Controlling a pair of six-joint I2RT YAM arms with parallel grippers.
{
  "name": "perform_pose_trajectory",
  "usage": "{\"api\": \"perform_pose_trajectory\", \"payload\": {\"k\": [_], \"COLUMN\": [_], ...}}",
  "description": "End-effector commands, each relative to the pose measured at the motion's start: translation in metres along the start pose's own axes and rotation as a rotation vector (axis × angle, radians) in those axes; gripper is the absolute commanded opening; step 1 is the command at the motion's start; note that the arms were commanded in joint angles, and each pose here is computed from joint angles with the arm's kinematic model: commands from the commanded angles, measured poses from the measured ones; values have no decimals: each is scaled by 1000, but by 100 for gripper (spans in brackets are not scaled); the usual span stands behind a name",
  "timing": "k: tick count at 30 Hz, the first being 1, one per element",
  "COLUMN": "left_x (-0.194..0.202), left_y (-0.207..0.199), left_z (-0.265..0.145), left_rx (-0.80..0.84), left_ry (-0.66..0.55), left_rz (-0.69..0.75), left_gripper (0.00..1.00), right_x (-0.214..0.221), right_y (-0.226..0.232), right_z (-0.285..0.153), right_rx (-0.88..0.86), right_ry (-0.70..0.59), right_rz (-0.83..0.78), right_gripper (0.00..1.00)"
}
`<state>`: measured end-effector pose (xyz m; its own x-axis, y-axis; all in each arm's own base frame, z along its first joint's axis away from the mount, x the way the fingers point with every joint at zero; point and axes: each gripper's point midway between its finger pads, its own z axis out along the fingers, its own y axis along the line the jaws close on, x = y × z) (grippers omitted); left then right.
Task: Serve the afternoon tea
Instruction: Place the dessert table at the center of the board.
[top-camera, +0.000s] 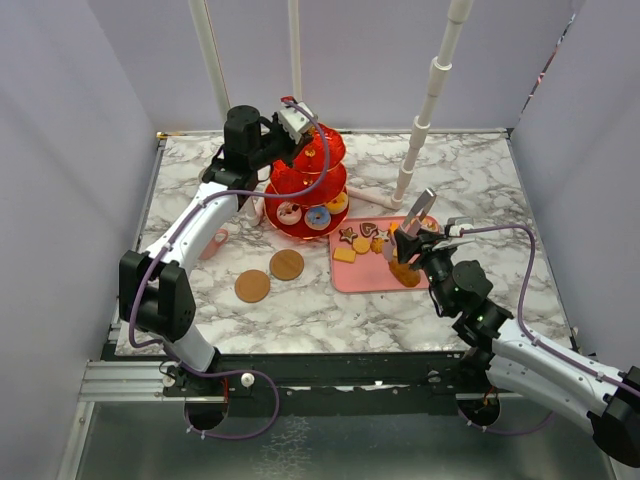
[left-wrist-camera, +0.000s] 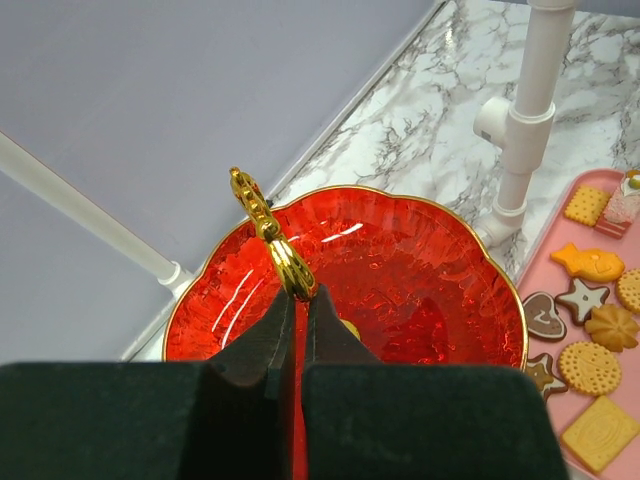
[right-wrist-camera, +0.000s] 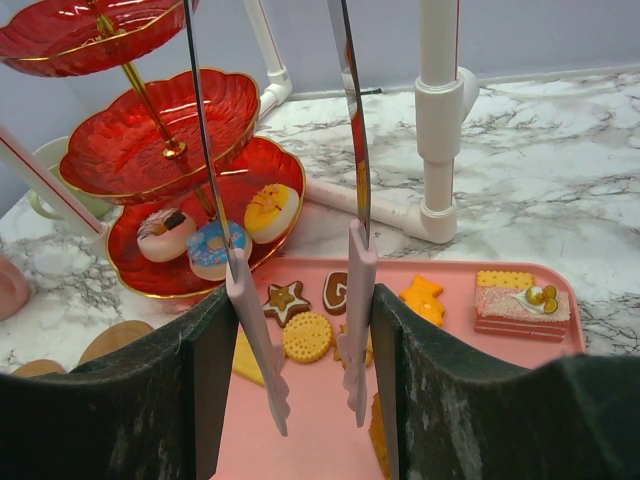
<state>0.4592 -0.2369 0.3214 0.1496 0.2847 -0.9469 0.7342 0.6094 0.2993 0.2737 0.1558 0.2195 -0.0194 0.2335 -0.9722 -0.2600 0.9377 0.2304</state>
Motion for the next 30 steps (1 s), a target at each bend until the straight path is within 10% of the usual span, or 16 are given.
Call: {"api": "perform_pose_trajectory", "payload": {"k": [1, 19, 30], "left_x": [-13, -14, 8], "left_y": [3, -71, -39], "left_z": [2, 6, -18], "left_rx": [2, 180, -52], "left_ry": [-61, -43, 31], "left_rz": [17, -253, -220], "left_gripper": [0, 0, 0], "right_x": [-6, -11, -9], "right_y": [-1, -9, -8], "right_z": [0, -5, -5], "right_rx": [14, 42, 33], "right_ry": [-25, -40, -39], "right_rz": [19, 15, 14], "right_gripper": [53, 53, 54]}}
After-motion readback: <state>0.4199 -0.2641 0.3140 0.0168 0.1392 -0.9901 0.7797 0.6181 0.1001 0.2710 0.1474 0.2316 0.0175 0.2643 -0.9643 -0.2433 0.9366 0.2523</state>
